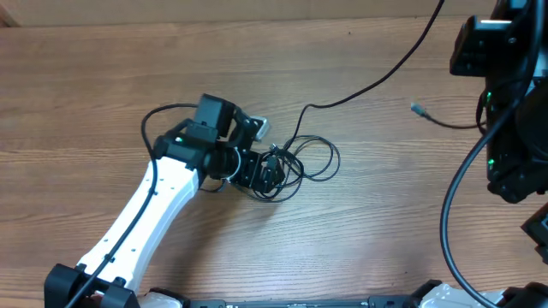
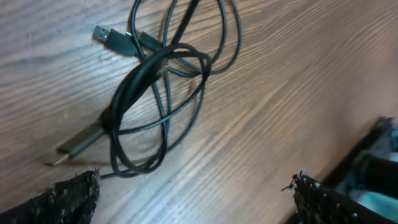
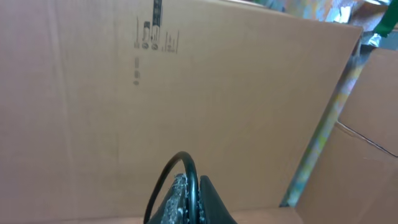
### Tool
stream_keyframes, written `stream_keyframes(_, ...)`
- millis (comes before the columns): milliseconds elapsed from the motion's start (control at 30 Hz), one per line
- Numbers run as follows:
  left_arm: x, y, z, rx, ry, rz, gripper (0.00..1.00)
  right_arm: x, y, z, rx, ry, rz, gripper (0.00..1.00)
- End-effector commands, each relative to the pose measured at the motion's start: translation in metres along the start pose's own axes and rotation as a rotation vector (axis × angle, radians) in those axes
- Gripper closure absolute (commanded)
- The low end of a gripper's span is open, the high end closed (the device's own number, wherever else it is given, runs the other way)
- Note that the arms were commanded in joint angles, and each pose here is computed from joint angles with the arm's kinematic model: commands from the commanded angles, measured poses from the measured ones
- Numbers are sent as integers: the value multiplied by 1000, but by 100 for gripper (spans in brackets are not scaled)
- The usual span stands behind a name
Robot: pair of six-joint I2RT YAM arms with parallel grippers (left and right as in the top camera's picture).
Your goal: Untangle cables
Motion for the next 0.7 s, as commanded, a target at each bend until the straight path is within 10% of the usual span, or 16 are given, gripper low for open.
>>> stream_keyframes(0, 4, 20, 7, -167, 22, 66, 0, -2, -10, -3, 38, -1, 21, 96)
stream_keyframes(667, 54, 69, 43, -377, 91, -288, 14, 9, -9, -3, 34, 38, 13, 96)
Point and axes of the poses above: each gripper's point midway between its finger pads, its own z axis out along the fingers, its own y axis along the line the jaws close on, x = y × z, the point moved 1 cm from there along -z, back along the fingers, and after that the axes turned 2 degrees about -z, right-handed, at the moved point
